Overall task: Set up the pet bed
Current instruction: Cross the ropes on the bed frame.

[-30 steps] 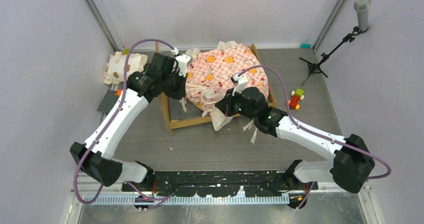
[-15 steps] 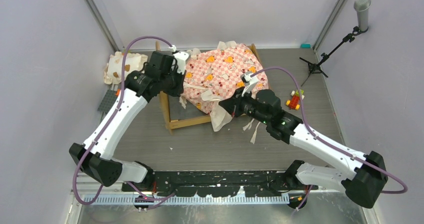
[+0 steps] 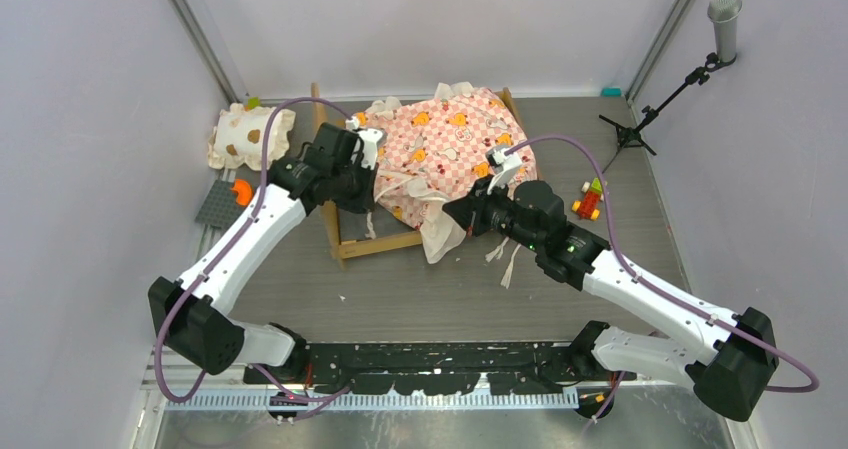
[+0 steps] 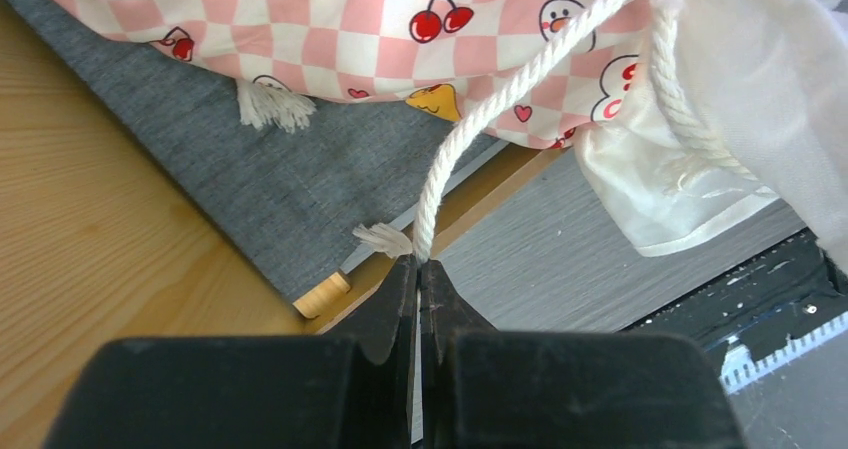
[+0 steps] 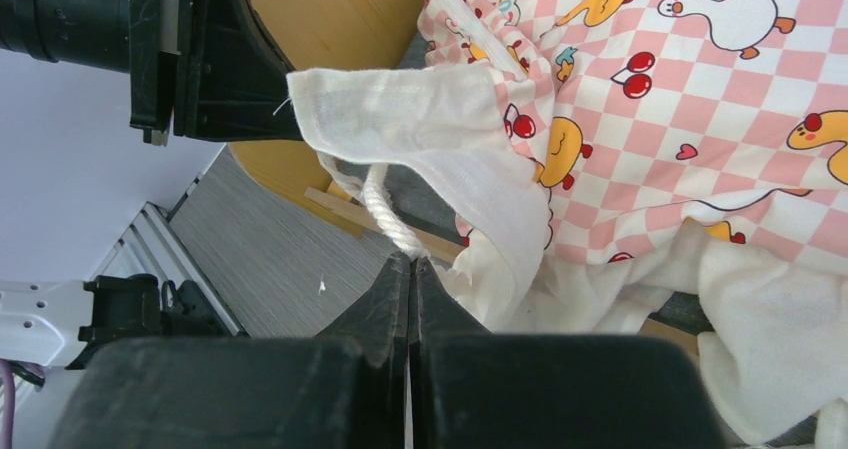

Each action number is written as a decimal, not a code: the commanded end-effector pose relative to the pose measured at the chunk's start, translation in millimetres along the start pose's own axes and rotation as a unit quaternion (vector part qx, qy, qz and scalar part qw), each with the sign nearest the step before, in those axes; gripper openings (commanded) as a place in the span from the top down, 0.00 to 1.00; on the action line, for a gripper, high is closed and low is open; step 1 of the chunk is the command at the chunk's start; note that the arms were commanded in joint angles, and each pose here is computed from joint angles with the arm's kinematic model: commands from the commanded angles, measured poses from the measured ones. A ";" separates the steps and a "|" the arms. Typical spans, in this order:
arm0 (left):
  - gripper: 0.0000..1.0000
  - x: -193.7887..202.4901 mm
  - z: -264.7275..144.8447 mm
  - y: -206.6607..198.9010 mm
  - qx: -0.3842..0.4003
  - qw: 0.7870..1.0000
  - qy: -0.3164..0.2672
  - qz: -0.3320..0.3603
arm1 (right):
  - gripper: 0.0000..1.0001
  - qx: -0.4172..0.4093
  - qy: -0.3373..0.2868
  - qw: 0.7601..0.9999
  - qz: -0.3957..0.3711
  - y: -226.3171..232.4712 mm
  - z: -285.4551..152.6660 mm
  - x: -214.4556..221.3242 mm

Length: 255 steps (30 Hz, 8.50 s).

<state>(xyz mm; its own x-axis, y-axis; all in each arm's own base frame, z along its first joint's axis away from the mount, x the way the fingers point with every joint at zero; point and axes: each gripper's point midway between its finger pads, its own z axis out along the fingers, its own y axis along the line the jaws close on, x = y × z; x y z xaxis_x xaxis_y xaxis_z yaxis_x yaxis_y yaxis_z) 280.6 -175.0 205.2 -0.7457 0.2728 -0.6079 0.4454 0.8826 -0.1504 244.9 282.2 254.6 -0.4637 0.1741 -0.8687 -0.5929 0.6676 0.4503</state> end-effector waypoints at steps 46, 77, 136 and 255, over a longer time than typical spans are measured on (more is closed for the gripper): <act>1.00 37.0 74.0 -4.3 -0.020 0.999 0.002 -0.050 | 0.99 0.005 -0.019 1.000 0.002 -2.0 -1.7 -5.5; 0.40 25.1 -6.3 -45.3 0.003 0.980 -0.185 -0.072 | 0.99 -0.010 0.008 1.000 0.016 1.3 7.1 9.3; 0.41 113.4 130.7 -12.7 -0.250 0.844 -0.445 -0.166 | 0.99 -0.023 0.056 0.998 0.031 4.2 24.0 29.8; 1.00 80.7 -32.9 -85.2 -0.245 0.867 -0.394 0.180 | 0.35 0.057 0.180 0.982 -0.019 37.0 43.4 77.9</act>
<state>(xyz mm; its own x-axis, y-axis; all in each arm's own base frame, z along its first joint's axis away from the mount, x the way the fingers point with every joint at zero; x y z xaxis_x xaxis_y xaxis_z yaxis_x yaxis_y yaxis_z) 162.8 -193.1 197.1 0.0256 0.2899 -0.9567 0.0728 0.9540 0.2910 203.9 364.7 169.3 -0.7086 -0.1794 -0.6825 -0.5707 0.7145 0.4047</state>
